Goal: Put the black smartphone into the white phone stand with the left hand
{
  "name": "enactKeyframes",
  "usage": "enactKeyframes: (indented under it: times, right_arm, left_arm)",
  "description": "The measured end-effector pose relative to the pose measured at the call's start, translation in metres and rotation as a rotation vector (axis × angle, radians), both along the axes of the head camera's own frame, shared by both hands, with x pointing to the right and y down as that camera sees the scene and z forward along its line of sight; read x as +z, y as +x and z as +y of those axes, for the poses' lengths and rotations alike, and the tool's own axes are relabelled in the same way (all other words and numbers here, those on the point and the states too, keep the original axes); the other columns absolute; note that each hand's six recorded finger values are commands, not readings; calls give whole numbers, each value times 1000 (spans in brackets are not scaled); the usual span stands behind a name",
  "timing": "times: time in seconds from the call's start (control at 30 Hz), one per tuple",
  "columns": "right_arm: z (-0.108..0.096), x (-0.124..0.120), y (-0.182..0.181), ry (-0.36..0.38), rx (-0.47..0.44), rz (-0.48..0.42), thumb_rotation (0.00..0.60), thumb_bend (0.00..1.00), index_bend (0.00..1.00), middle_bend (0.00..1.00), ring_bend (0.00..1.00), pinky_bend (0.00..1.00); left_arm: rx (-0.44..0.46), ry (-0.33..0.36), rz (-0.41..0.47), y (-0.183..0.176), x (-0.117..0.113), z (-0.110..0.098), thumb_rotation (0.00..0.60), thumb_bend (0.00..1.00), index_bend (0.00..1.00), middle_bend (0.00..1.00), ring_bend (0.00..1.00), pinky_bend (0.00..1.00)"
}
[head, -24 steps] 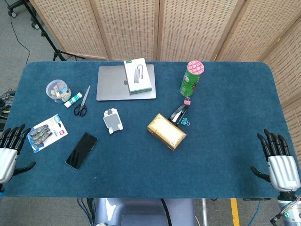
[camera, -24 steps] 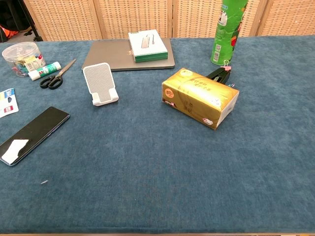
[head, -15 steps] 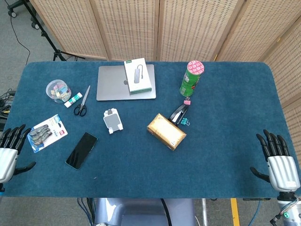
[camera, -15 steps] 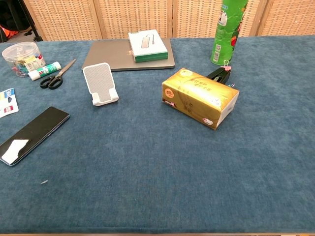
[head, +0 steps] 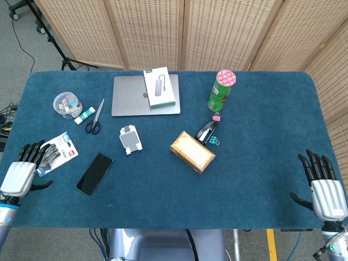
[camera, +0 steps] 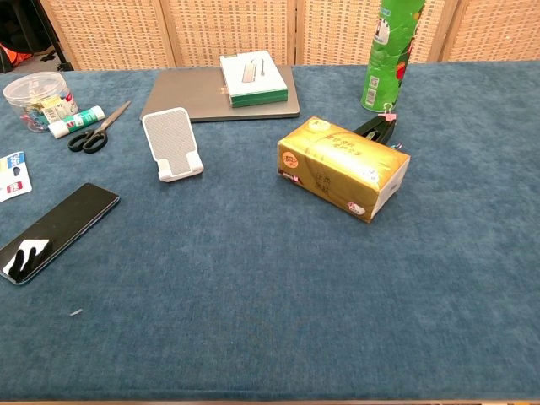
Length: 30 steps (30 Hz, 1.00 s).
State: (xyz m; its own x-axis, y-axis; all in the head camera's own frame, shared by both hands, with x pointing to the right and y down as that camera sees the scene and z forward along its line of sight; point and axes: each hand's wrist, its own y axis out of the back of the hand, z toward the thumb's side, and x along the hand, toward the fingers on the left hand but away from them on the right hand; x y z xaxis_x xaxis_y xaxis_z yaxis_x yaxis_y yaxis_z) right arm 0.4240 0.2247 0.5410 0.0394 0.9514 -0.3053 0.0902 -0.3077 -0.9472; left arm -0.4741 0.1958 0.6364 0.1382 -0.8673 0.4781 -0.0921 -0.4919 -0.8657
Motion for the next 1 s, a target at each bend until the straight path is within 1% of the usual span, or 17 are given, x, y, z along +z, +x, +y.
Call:
enactKeyframes:
  times: [0.1,0.3,0.53,0.7,0.87,1.0]
  right_arm:
    - [0,0,0,-3,1,-3,600,0,0,0,0,0]
    - [1,2,0,-20,-10,-7,600,0,0,0,0,0]
    - [1,1,0,-20,-6,-16,600,0,0,0,0,0]
    - [0,1,1,-24,-2,-20,600,0,0,0,0,0]
    - [0,0,1,-25,-1,-24,600,0,0,0,0,0]
    - [0,-1,2,-22,1,-28,600,0,0,0,0,0]
  left_arm:
    - [0,-30,6,4,14,0,600,0,0,0,0,0]
    - [-28,-59,-15,9,36,-4,600,0,0,0,0,0]
    - [-18,-52,-25,19,44,-13,600,0,0,0,0,0]
    - [-3,-67,-29,29,52,-15,600,0,0,0,0,0]
    - [30,-91,-62,43,65,-11,600,0,0,0,0,0]
    - [49,-112,-66,53,73,-7,600,0,0,0,0,0]
